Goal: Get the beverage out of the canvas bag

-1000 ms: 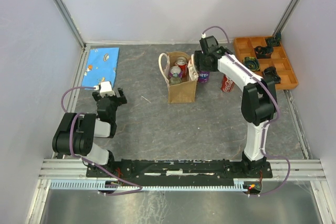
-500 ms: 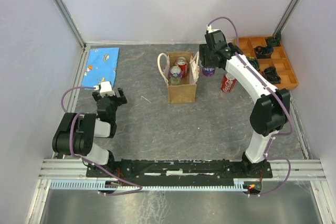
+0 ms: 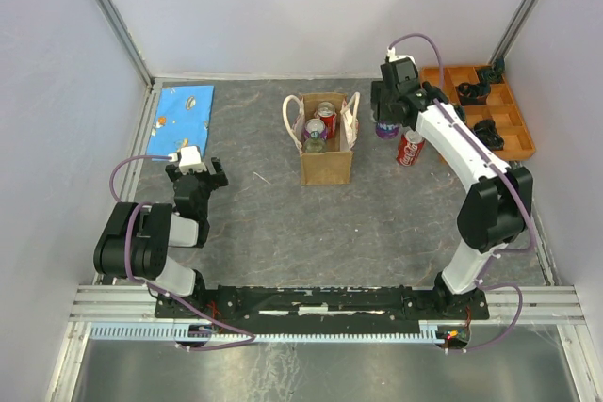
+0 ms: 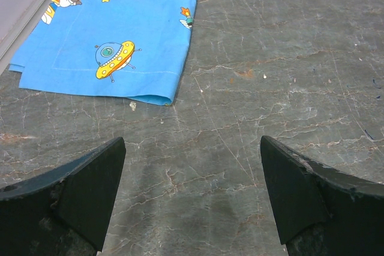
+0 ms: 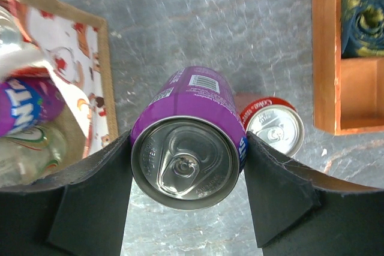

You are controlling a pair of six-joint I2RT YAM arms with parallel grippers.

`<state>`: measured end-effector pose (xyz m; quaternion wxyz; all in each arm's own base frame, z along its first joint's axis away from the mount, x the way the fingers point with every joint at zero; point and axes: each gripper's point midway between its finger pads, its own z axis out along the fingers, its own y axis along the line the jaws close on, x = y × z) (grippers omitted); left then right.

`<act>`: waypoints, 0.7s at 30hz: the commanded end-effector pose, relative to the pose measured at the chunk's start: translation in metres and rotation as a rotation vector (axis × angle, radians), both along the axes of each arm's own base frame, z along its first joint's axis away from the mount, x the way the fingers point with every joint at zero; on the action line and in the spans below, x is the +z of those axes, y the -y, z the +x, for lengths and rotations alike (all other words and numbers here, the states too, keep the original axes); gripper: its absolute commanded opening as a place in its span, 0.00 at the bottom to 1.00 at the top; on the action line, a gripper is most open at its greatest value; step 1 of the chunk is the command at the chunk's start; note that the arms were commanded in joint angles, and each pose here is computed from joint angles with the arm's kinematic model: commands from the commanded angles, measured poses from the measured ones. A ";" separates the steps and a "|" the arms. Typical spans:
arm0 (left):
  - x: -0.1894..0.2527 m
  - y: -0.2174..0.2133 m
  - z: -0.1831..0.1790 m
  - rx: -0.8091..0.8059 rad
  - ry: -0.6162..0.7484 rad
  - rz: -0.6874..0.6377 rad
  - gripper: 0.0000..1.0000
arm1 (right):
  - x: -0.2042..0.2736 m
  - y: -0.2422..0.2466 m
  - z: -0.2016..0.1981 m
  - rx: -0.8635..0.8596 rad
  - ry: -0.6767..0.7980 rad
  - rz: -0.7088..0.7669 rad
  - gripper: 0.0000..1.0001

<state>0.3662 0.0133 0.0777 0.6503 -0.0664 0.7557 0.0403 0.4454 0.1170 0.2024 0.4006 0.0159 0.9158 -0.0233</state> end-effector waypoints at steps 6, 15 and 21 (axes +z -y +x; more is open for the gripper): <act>0.015 -0.001 0.008 -0.005 0.048 0.038 0.99 | -0.025 -0.015 0.008 0.051 0.026 0.086 0.00; 0.015 -0.001 0.008 -0.005 0.048 0.038 0.99 | -0.066 -0.025 0.006 0.083 -0.031 0.114 0.00; 0.014 -0.001 0.008 -0.005 0.047 0.038 0.99 | -0.088 -0.024 0.003 0.072 -0.085 0.109 0.00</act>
